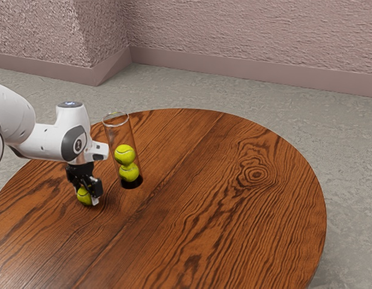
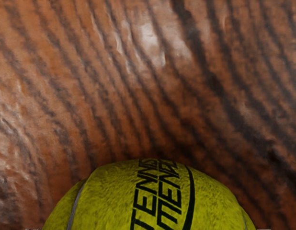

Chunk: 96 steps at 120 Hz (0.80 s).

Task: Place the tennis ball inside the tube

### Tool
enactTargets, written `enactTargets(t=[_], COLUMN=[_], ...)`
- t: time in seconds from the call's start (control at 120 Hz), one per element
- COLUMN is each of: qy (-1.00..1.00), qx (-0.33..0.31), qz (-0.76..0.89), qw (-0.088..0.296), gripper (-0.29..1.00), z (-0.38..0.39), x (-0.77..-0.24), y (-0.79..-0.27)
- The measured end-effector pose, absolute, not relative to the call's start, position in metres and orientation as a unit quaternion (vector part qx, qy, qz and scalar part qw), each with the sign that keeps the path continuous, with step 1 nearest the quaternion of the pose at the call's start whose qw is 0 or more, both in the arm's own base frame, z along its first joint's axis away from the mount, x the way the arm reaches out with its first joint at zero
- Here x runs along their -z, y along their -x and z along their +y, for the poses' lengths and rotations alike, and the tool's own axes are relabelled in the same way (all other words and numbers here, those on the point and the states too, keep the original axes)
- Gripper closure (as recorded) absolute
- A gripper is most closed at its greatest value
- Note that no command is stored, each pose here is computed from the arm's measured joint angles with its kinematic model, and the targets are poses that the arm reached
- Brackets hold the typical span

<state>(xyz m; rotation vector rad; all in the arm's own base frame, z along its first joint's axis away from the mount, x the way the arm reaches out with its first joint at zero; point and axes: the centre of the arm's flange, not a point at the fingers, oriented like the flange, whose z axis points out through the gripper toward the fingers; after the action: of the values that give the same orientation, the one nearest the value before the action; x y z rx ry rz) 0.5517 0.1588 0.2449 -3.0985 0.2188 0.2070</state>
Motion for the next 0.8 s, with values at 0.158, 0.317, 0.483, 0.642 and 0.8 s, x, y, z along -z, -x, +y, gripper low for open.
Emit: enactTargets(t=[0.158,0.317,0.483,0.642,0.8], qy=[0.995,0.995,0.995,0.996,0.997], qx=[-0.065,-0.064,-0.061,-0.054,-0.039], qz=[0.072,0.073,0.073,0.07,0.065], qw=[0.013,0.016,0.018,0.022,0.032], gripper=[0.26,0.3,0.4,0.48,0.53], z=[0.16,0.16,0.16,0.16,0.17], x=[-0.245,-0.246,-0.251,-0.262,-0.297], y=[-0.552,-0.552,-0.553,-0.554,-0.56])
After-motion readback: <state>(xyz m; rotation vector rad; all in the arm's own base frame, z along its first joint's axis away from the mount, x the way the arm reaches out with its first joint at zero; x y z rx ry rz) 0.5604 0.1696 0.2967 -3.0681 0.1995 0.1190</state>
